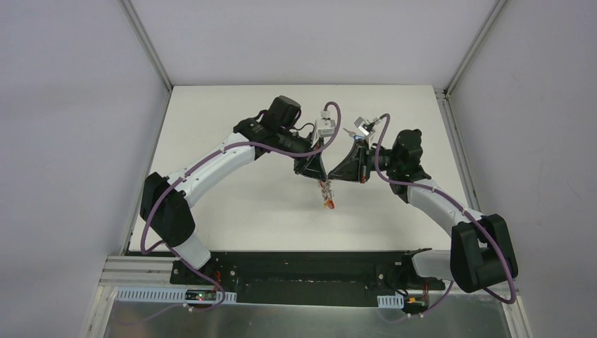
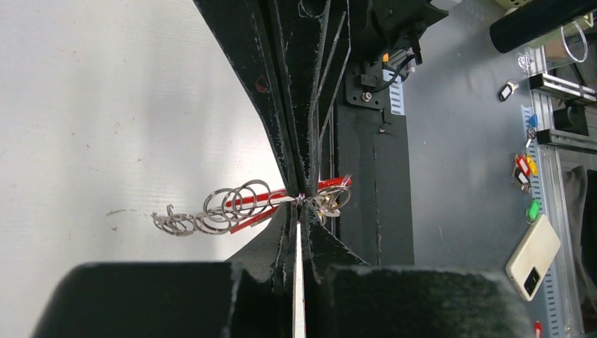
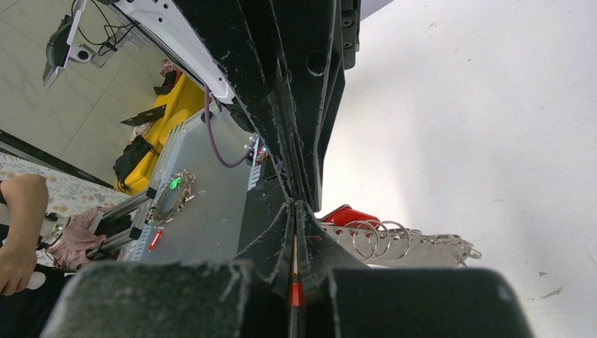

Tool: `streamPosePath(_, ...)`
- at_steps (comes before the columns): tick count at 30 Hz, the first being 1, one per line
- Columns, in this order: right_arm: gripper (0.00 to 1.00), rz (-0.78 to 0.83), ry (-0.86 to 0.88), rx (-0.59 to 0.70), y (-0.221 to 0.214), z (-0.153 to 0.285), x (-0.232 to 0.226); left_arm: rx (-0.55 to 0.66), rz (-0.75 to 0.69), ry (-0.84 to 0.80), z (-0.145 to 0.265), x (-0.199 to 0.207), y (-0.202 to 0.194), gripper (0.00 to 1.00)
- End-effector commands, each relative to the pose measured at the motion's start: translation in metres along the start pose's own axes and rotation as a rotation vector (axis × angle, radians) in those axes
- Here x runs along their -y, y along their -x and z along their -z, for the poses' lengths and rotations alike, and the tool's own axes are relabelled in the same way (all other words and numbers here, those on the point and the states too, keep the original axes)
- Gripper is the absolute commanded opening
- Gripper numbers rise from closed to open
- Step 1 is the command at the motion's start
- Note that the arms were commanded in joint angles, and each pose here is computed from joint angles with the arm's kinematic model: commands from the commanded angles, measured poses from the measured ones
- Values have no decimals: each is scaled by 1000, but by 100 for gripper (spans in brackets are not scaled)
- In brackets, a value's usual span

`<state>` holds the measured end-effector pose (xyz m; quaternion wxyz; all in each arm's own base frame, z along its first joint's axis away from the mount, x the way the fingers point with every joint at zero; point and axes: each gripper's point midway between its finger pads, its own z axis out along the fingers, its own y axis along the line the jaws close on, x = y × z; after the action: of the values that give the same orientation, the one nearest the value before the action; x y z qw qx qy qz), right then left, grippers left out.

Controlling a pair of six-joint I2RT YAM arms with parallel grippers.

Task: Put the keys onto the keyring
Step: Adjust the key on the keyring.

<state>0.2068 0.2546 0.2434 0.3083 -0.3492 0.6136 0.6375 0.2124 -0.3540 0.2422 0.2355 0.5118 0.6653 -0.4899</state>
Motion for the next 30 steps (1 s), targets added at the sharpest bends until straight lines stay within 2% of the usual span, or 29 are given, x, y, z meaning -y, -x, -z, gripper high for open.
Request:
streamPosePath(1,0,93,13,10,10,-1,-3,32,1,-19,7,11,13,0)
streamPosePath(3,0,115,7,2,8,0,-2,10,32,6,11,11,15,0)
streamPosePath(7,8,172,-18,-34,3,2,-1,-103,151,77,18,5,9,0)
streamPosePath(12,15,176,-5,-42,4,1,-7,-228,264,80,23,19,2,0)
streamPosePath(21,36,169,-2,-26,10,0,-11,-246,273,65,16,31,1,0)
streamPosePath(25,40,145,14,-21,9,-3,-12,-250,273,49,12,31,2,0)
streamPosePath(30,40,121,40,-34,5,-10,-14,-248,266,50,9,30,3,0)
